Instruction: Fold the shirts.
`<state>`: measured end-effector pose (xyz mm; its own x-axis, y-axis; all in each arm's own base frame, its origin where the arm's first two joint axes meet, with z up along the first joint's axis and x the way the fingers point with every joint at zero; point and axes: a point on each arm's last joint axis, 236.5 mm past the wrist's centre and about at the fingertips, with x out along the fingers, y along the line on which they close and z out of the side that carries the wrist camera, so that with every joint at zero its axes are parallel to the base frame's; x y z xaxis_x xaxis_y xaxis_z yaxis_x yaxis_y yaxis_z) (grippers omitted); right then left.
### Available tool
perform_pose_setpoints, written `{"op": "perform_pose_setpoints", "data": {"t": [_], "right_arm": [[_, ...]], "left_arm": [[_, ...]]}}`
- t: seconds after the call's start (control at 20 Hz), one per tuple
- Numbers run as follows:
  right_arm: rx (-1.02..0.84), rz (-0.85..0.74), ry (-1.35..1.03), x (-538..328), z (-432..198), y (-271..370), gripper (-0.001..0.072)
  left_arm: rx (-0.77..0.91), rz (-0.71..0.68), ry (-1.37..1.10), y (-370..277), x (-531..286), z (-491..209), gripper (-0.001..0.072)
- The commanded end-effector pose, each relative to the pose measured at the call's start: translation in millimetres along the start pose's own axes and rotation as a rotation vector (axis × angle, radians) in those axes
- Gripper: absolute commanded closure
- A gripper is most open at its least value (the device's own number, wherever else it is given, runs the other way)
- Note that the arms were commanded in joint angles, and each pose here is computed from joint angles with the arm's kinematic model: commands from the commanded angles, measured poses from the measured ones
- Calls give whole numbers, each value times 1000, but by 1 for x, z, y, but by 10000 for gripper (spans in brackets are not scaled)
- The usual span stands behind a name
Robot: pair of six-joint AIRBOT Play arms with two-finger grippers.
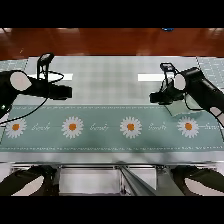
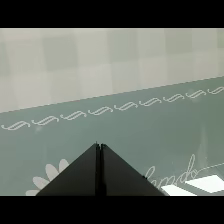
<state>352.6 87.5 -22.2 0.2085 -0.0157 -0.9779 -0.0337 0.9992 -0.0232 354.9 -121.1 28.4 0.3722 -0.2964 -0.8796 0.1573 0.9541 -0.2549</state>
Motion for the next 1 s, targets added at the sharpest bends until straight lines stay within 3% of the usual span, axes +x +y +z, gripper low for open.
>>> {"op": "perform_pose_setpoints", "data": {"t": [0.0,0.7,0.85,0.9,0.95], "right_arm": [[0,0,0,0,0,0,683],[0,1,-2,0,0,0,682],[-1,39,-136,-3,32,9,682],[-5,50,-197,-5,46,12,681],[-9,63,-273,-11,64,15,646]], "left_arm": [[1,0,-1,0,0,0,689],[0,1,-87,0,1,21,689],[-2,3,-153,2,-1,37,687],[-3,4,-214,2,-3,51,682],[-4,6,-285,3,-8,68,587]]}}
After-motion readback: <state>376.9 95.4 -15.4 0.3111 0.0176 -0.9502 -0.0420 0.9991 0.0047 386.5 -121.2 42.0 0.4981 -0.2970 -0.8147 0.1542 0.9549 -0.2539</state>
